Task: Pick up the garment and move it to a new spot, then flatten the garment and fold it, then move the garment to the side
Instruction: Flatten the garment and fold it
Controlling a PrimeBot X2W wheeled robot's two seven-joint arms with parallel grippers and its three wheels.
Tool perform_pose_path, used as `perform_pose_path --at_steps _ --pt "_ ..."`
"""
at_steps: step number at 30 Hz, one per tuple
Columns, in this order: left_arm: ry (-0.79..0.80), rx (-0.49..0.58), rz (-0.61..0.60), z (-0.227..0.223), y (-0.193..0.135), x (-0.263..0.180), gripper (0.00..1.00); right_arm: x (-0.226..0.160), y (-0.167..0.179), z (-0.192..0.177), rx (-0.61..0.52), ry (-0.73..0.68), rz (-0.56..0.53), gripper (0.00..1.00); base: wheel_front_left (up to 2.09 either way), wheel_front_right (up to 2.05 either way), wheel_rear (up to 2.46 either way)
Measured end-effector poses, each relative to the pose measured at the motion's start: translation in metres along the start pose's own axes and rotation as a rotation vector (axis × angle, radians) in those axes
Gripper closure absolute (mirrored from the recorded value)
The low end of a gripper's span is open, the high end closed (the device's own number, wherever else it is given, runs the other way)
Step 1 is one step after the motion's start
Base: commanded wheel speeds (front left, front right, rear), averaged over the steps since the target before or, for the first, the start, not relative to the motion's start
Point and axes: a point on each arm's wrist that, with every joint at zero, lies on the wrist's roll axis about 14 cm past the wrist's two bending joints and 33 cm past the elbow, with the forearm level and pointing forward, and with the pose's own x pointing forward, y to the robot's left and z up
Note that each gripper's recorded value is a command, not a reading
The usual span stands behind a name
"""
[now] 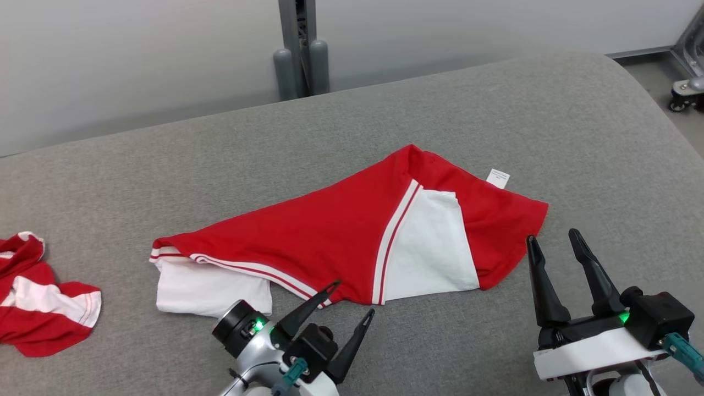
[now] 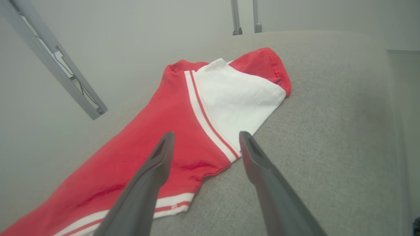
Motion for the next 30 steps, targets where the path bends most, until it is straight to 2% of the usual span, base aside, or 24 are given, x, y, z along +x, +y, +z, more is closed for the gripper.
perform_pose_path --at_steps 3,10,19,20,21,22,23,30 --pt "0.040 0.040 -0.105 -0.011 -0.021 0.012 0.00 -0.002 -0.010 0.003 -0.006 -0.005 -0.030 0.00 0.00 0.00 0.00" --pt "0.068 0.084 -0.251 -0.021 -0.048 0.038 0.00 -0.008 -0.029 0.002 -0.015 0.006 -0.093 0.00 0.00 0.00 0.00" --pt "0.187 0.198 -0.312 -0.061 -0.047 0.059 0.00 -0.012 -0.047 -0.001 -0.024 0.022 -0.151 0.00 0.00 0.00 0.00" --pt "0.195 0.207 -0.321 -0.063 -0.047 0.061 0.03 -0.012 -0.048 -0.001 -0.024 0.023 -0.155 0.00 0.00 0.00 0.00" --pt "0.201 0.212 -0.323 -0.066 -0.046 0.063 0.47 -0.012 -0.049 -0.001 -0.024 0.023 -0.159 0.00 0.00 0.00 0.00" --pt "0.202 0.211 -0.329 -0.066 -0.048 0.065 0.77 -0.012 -0.050 -0.001 -0.026 0.022 -0.163 0.00 0.00 0.00 0.00" --pt "0.204 0.208 -0.337 -0.066 -0.050 0.067 1.00 -0.012 -0.051 0.000 -0.028 0.021 -0.166 0.00 0.00 0.00 0.00" --pt "0.173 0.158 -0.315 -0.055 -0.051 0.073 1.00 -0.014 -0.055 0.003 -0.032 0.015 -0.178 0.00 0.00 0.00 0.00"
